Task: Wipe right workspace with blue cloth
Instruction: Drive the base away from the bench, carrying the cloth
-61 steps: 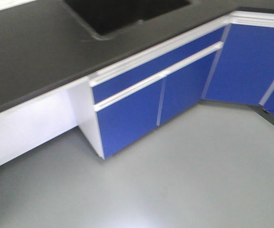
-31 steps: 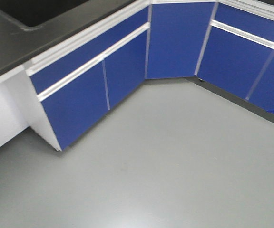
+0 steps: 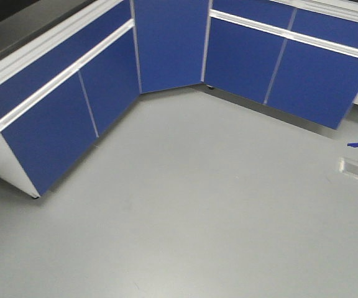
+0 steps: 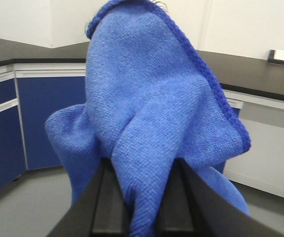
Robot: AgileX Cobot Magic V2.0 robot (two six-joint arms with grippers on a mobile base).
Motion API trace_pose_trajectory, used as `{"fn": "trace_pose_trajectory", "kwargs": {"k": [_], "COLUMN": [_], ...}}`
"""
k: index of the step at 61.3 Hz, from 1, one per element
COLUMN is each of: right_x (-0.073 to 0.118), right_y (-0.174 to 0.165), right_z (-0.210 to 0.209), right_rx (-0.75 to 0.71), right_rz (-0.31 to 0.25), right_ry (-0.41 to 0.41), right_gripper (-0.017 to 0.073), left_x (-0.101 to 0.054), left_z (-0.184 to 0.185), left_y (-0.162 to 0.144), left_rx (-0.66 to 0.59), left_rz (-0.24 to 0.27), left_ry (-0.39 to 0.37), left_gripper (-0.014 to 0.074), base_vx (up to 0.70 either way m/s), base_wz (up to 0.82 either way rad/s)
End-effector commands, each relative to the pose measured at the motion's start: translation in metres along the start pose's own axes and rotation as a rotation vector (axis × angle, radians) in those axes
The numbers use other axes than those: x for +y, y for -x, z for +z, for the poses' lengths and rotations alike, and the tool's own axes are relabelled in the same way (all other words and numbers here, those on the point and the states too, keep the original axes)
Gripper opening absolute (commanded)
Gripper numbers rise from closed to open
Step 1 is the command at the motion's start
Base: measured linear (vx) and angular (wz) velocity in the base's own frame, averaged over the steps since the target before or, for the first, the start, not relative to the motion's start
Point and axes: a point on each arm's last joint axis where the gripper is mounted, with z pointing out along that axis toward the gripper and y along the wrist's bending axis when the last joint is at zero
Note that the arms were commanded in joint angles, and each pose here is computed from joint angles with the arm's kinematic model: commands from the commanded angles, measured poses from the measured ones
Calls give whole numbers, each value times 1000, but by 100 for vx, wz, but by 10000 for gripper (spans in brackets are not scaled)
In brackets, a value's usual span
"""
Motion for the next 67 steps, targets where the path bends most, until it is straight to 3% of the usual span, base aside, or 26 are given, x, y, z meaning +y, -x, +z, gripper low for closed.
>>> {"fn": "trace_pose_trajectory", "kwargs": {"k": [1, 67], "right_x": [-4, -4], "right_y": [17, 16], "right_z": [1, 1], "right_rx": [-99, -97], "right_rz": [-13, -13], "right_ry": [-37, -36], "right_gripper": [0, 0], "left_x": [-1, -2], "left_z": [1, 1], "left_y": [-2, -2], "left_rx": [-62, -61], "left_rz": [-6, -3], "left_ry": [-19, -38], "left_gripper": [-6, -6], "base_vx": [-14, -5], "base_wz": [-27, -12]}}
